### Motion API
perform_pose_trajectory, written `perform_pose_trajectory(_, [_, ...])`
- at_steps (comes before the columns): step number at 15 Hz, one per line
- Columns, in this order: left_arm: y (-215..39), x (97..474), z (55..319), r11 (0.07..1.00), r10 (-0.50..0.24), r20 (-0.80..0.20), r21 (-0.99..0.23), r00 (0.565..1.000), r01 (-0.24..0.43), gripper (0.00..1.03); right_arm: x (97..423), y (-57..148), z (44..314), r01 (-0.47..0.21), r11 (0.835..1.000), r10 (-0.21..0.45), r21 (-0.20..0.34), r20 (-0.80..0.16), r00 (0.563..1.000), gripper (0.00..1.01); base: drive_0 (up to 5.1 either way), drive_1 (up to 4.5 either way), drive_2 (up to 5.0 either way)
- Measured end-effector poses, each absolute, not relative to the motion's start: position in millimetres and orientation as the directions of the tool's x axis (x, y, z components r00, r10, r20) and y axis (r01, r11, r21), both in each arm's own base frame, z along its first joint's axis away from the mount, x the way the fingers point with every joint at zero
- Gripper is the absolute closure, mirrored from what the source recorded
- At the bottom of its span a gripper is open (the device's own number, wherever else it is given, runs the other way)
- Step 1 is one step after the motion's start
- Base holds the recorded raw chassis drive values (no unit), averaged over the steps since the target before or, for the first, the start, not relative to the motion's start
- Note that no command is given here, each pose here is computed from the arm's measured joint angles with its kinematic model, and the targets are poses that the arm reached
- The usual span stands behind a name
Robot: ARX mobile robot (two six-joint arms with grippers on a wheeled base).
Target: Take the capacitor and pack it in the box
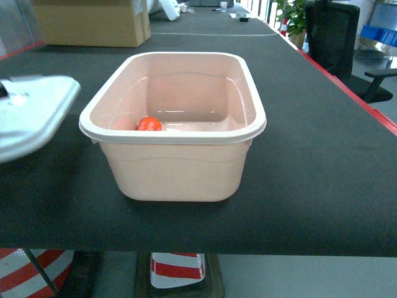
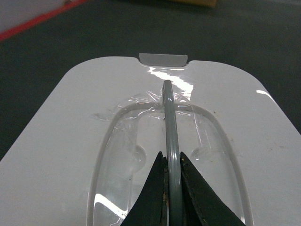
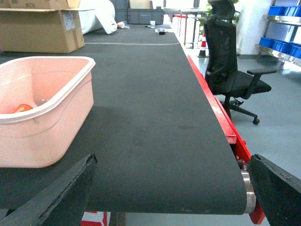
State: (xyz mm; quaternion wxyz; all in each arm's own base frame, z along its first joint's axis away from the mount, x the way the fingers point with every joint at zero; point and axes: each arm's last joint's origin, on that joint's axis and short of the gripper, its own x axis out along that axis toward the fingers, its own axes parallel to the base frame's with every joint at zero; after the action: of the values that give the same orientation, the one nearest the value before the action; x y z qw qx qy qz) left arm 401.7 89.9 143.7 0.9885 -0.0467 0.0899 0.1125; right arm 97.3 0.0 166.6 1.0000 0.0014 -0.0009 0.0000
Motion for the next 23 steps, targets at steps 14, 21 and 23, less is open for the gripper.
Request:
perform_pose_trajectory(14, [-163,337,258,0.981,0.011,-0.046,-0.195,0.999,-0.02,1.01,97,0,167,0.0,1.0,0.0,0.002,0.002,1.0,0.03,0.0,0.0,0.0])
perform_pose_trajectory(21, [-215,379,231,0.993,0.034,-0.1,-0.107,0.994,-0.045,1.01,97,0,167,0.0,1.0,0.0,0.003,0.002,1.0,0.03,0.0,0.0,0.0])
perform_pose_trajectory(23, [-213,383,225,0.994,0.044,-0.117,-0.093,0.992,-0.055,1.01,97,0,167,0.0,1.0,0.0,0.003,0.002,1.0,0.03,0.0,0.0,0.0])
